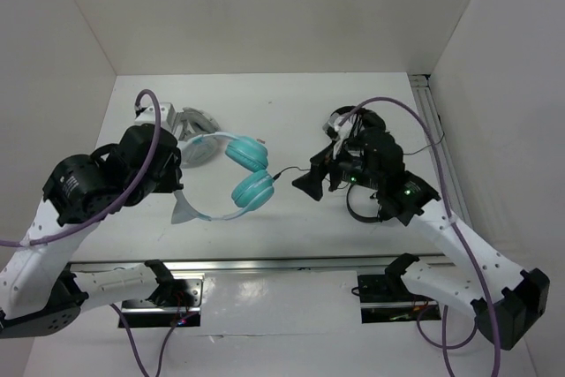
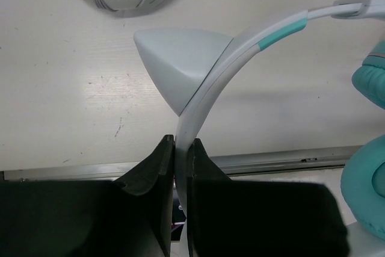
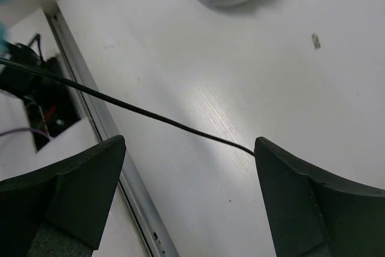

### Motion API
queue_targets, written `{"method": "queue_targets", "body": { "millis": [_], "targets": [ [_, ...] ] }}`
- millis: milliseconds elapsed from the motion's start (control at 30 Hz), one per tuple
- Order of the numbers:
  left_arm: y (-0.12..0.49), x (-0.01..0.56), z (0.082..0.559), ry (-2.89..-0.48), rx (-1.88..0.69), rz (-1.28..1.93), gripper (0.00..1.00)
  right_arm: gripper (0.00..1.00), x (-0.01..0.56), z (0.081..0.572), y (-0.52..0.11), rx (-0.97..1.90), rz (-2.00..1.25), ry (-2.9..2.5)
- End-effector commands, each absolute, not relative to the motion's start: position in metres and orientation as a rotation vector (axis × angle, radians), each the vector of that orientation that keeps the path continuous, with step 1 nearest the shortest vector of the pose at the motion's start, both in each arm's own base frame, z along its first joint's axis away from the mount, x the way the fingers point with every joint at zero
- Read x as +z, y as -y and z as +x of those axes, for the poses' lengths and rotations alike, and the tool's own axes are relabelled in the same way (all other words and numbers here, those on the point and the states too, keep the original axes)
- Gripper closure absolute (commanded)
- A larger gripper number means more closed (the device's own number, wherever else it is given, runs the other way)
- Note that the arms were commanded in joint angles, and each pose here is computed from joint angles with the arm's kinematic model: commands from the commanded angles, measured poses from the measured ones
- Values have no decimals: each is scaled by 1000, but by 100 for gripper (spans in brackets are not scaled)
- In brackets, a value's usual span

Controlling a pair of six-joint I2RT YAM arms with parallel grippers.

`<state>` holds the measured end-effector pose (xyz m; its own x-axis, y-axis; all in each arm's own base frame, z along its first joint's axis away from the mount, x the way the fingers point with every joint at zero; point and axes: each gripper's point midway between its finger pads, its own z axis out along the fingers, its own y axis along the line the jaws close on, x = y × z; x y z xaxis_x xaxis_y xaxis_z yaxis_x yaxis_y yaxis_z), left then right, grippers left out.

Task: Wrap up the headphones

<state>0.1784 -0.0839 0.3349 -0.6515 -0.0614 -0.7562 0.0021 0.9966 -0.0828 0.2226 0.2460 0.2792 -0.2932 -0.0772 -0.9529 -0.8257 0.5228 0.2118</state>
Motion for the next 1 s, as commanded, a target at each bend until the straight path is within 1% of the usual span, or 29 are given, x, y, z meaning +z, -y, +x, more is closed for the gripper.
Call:
{"method": "queue_targets", "body": {
  "millis": [0, 100, 167, 200, 233, 267, 300, 333, 467, 500, 533, 567, 733, 800, 833, 867, 900, 933, 967],
  "targets": [
    [90, 365, 181, -2200, -209, -77, 100, 6, 257, 233, -249, 825, -767, -1706],
    [91, 373, 180, -2182, -236, -70, 100, 7, 257, 250, -247, 758, -691, -1691],
    [92, 375, 179, -2179, -252, -68, 100, 8, 248, 260, -247, 731, -656, -1700],
    [94, 378, 178, -2176, -269, -65, 100, 11, 252, 266, -244, 705, -628, -1688],
    [94, 378, 178, -2176, -269, -65, 100, 11, 246, 269, -243, 692, -619, -1697],
    [94, 378, 178, -2176, -269, -65, 100, 12, 240, 272, -243, 684, -613, -1704],
    [93, 381, 177, -2167, -278, -68, 100, 13, 248, 274, -245, 688, -607, -1672],
    [93, 386, 177, -2156, -288, -72, 100, 15, 239, 277, -244, 675, -599, -1686],
    [90, 394, 174, -2131, -305, -71, 100, 32, 229, 281, -246, 673, -585, -1699],
    [87, 394, 176, -2129, -296, -87, 100, 40, 225, 282, -247, 671, -588, -1711],
    [82, 396, 178, -2119, -280, -108, 100, 43, 219, 280, -247, 677, -597, -1721],
    [76, 397, 180, -2109, -248, -116, 100, 45, 214, 279, -247, 683, -590, -1736],
    [64, 397, 183, -2093, -201, -166, 100, 45, 205, 264, -236, 699, -555, -1750],
    [66, 392, 185, -2109, -187, -161, 100, 48, 204, 259, -230, 704, -531, -1739],
    [66, 392, 185, -2109, -186, -161, 100, 57, 202, 256, -228, 704, -531, -1739],
    [67, 392, 185, -2108, -192, -170, 100, 64, 199, 252, -226, 716, -516, -1734],
    [67, 392, 185, -2108, -192, -170, 100, 75, 199, 254, -225, 706, -507, -1735],
    [67, 392, 185, -2108, -192, -170, 100, 89, 203, 254, -223, 707, -490, -1727],
    [68, 391, 187, -2116, -186, -168, 100, 100, 200, 257, -219, 686, -455, -1747]
  ]
}}
